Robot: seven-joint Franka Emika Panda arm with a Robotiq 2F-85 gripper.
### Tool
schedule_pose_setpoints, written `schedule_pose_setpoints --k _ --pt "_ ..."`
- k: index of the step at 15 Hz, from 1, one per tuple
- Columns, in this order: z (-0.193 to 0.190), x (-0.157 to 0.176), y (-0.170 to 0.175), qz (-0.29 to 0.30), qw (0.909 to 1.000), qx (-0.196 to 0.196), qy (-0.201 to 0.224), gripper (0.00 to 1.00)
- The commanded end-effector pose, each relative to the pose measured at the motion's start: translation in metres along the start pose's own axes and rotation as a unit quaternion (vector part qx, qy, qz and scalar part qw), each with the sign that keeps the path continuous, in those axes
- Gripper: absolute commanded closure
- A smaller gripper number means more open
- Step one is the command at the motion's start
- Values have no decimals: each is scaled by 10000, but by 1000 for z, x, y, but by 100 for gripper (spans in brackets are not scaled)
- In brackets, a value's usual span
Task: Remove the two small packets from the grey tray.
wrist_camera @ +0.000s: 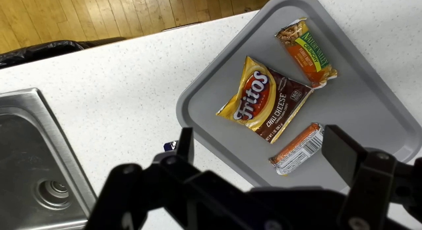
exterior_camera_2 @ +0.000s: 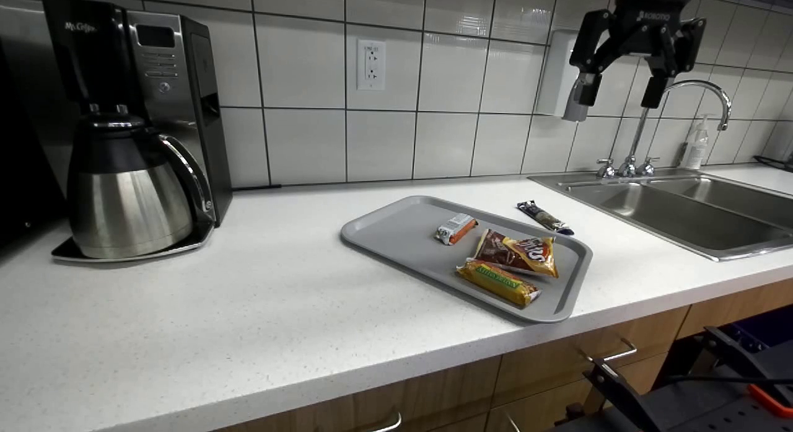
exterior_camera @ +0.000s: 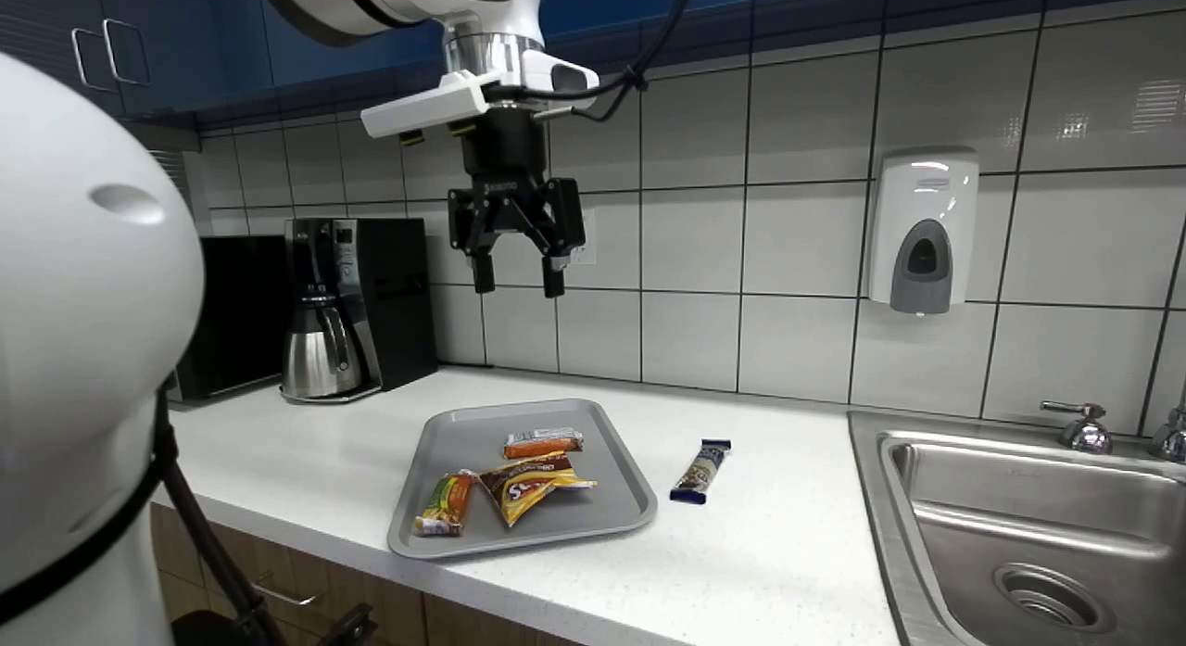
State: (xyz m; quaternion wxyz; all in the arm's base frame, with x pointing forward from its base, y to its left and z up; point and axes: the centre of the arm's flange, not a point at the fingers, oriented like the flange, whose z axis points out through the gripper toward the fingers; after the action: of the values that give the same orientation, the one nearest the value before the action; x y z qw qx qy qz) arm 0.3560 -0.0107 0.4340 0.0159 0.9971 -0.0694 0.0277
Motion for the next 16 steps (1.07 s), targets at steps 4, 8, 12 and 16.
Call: schedule_pose_setpoints --k 4,8,12,16 --pt "29 13 -28 389 9988 -283 133 0" --pt "47 22 -42 790 9959 -343 274 0" --pt "66 34 -54 1171 9916 -415 364 0" --pt "89 47 -64 1461 9872 -478 421 0"
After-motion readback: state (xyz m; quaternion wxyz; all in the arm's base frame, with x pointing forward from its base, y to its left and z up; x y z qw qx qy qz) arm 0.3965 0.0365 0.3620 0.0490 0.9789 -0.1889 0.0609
